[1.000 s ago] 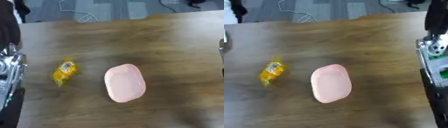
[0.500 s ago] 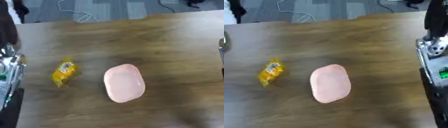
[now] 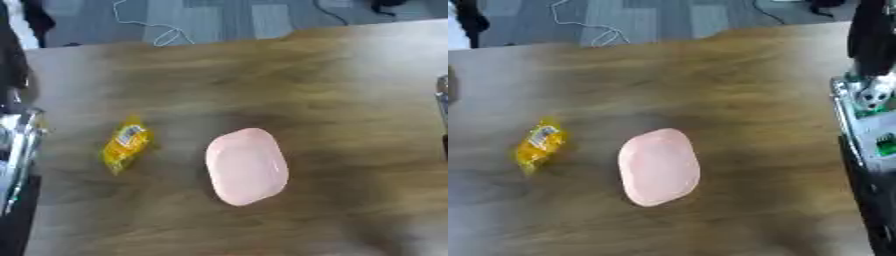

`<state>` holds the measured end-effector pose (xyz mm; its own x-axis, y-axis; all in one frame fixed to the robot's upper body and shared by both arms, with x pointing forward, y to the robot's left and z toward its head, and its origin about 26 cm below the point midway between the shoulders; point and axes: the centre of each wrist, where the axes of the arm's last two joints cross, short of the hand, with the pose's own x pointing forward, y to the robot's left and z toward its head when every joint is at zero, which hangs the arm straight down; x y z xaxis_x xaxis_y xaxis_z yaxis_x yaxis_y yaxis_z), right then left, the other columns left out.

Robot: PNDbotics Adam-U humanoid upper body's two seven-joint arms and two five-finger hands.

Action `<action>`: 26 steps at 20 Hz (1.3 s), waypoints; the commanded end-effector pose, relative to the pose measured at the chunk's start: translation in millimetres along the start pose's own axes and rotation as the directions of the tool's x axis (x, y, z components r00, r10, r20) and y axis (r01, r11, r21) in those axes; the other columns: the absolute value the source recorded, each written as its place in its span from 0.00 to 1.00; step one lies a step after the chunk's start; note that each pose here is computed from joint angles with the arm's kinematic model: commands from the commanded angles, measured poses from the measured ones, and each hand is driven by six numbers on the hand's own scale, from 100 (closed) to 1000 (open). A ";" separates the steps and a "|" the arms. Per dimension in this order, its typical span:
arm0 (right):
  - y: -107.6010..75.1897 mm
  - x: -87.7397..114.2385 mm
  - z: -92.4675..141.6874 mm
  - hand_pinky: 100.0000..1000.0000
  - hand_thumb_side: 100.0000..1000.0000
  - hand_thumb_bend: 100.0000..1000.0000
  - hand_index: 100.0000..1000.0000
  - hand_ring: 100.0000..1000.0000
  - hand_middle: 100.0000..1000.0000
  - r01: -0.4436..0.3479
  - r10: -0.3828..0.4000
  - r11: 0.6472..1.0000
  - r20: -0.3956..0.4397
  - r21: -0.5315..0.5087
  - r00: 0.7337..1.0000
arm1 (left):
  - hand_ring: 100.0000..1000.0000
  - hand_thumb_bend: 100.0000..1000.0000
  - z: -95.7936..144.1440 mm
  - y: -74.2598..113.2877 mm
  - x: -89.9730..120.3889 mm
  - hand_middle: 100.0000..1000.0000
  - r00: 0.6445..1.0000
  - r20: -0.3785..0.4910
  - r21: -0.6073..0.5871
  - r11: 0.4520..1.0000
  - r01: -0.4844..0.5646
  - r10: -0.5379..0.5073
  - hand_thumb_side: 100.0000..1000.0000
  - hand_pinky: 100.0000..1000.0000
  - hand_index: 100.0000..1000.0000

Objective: Pick up objects on the table and place them in the box.

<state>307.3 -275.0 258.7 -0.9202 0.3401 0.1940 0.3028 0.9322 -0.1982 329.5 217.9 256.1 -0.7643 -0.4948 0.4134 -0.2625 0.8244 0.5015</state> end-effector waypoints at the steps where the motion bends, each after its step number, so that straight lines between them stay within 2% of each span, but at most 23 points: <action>1: -6.0 1.9 -4.5 0.62 0.98 0.00 0.82 0.77 0.80 -0.033 0.033 0.999 0.007 0.023 0.999 | 0.79 0.96 -9.6 16.4 -5.3 0.86 0.957 -0.091 -0.232 0.940 0.249 -0.276 0.57 0.71 0.92; 2: -6.1 1.9 -4.4 0.62 0.97 0.00 0.82 0.76 0.80 -0.036 0.036 0.999 0.004 0.025 0.999 | 0.79 1.00 -12.0 18.3 -5.4 0.85 0.943 -0.101 -0.276 0.920 0.279 -0.317 0.55 0.69 0.92; 4: -6.6 1.8 -3.8 0.61 0.97 0.00 0.82 0.76 0.80 -0.042 0.043 0.999 -0.003 0.029 0.999 | 0.78 1.00 -16.0 20.3 -7.6 0.85 0.915 -0.117 -0.358 0.876 0.323 -0.385 0.54 0.68 0.91; 8: -6.7 1.7 -2.9 0.61 0.96 0.00 0.82 0.76 0.80 -0.049 0.050 0.998 -0.013 0.041 0.999 | 0.76 1.00 -19.3 14.3 -11.8 0.84 0.886 -0.124 -0.479 0.809 0.341 -0.447 0.52 0.63 0.90; 14: -7.6 1.4 -2.0 0.61 0.95 0.00 0.82 0.76 0.79 -0.055 0.056 0.998 -0.022 0.044 0.998 | 0.77 1.00 -10.6 -1.2 -27.9 0.84 0.873 -0.132 -0.643 0.711 0.285 -0.470 0.55 0.64 0.90; 19: -8.6 1.1 -1.0 0.60 0.94 0.00 0.81 0.75 0.79 -0.060 0.062 0.997 -0.030 0.048 0.998 | 0.76 1.00 -3.4 -8.1 -43.1 0.84 0.858 -0.172 -0.742 0.636 0.211 -0.484 0.49 0.63 0.91; 23: -10.7 0.7 0.3 0.60 0.94 0.00 0.81 0.75 0.79 -0.070 0.072 0.996 -0.036 0.055 0.997 | 0.76 1.00 5.2 -10.7 -56.0 0.84 0.840 -0.228 -0.792 0.595 0.133 -0.492 0.48 0.62 0.90; 26: -12.0 0.4 1.4 0.60 0.93 0.00 0.81 0.75 0.79 -0.075 0.077 0.996 -0.041 0.056 0.996 | 0.76 1.00 9.5 -9.0 -61.5 0.84 0.832 -0.251 -0.802 0.588 0.108 -0.495 0.48 0.62 0.90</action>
<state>305.1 -282.4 253.2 -0.8850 0.3987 0.2405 0.3396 0.9060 -0.2526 373.1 235.4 210.9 -0.3683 -0.8792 0.3024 0.2447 0.2221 0.9438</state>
